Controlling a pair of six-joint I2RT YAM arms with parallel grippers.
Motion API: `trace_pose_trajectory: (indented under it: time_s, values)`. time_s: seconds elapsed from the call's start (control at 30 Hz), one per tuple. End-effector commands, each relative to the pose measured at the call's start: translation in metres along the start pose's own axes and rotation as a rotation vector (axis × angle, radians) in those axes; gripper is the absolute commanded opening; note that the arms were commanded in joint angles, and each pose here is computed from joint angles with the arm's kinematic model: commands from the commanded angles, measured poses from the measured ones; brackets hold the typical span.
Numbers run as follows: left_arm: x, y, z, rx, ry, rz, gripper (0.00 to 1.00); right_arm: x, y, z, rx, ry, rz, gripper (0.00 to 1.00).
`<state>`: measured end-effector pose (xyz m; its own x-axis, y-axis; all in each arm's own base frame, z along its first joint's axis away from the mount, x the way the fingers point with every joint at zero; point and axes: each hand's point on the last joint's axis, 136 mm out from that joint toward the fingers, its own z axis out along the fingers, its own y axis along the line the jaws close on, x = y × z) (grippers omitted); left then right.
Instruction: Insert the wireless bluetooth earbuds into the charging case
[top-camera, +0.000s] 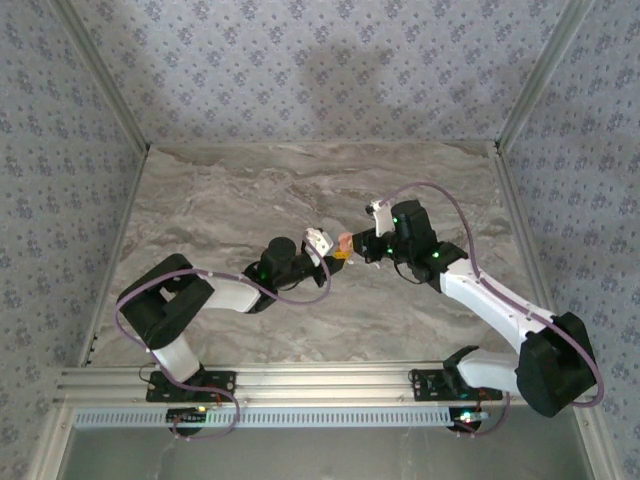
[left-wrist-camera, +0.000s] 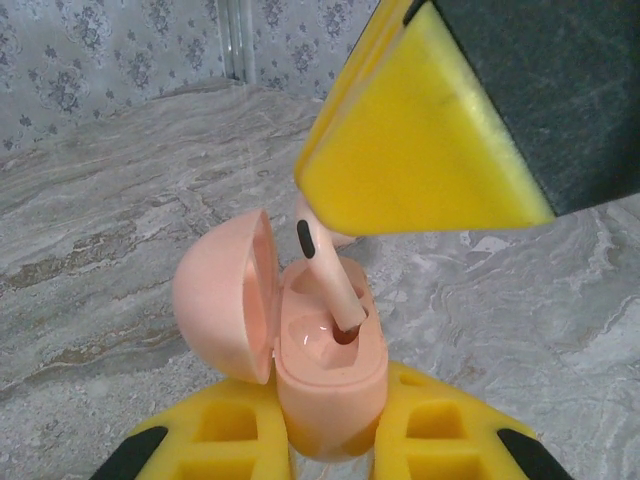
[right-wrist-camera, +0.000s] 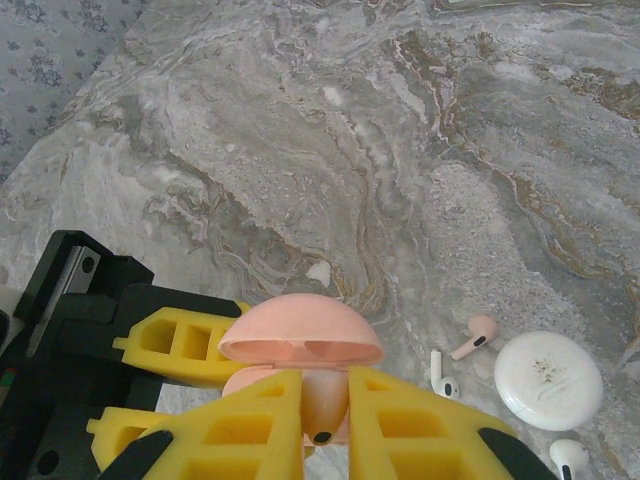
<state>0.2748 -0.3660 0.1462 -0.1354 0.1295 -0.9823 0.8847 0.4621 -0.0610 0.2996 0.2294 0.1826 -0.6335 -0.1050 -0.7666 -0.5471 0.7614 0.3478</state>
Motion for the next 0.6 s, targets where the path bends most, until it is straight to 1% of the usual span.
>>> trace_pose_trajectory:
  time_s: [0.0, 0.27, 0.43, 0.57]
  values:
    - [-0.031, -0.008, -0.007, 0.023, -0.094, 0.035, 0.07, 0.013, -0.002, -0.002, 0.011, 0.032, -0.025, 0.16]
    - [-0.034, -0.009, -0.010, 0.023, -0.098, 0.041, 0.07, 0.010, -0.001, -0.007, 0.009, 0.018, -0.038, 0.16]
    - [-0.033, -0.008, -0.010, 0.022, -0.093, 0.044, 0.07, 0.004, 0.000, -0.013, 0.011, -0.012, -0.051, 0.16]
    - [-0.034, -0.011, -0.011, 0.032, -0.098, 0.050, 0.07, 0.004, 0.007, -0.013, -0.022, -0.005, -0.065, 0.16]
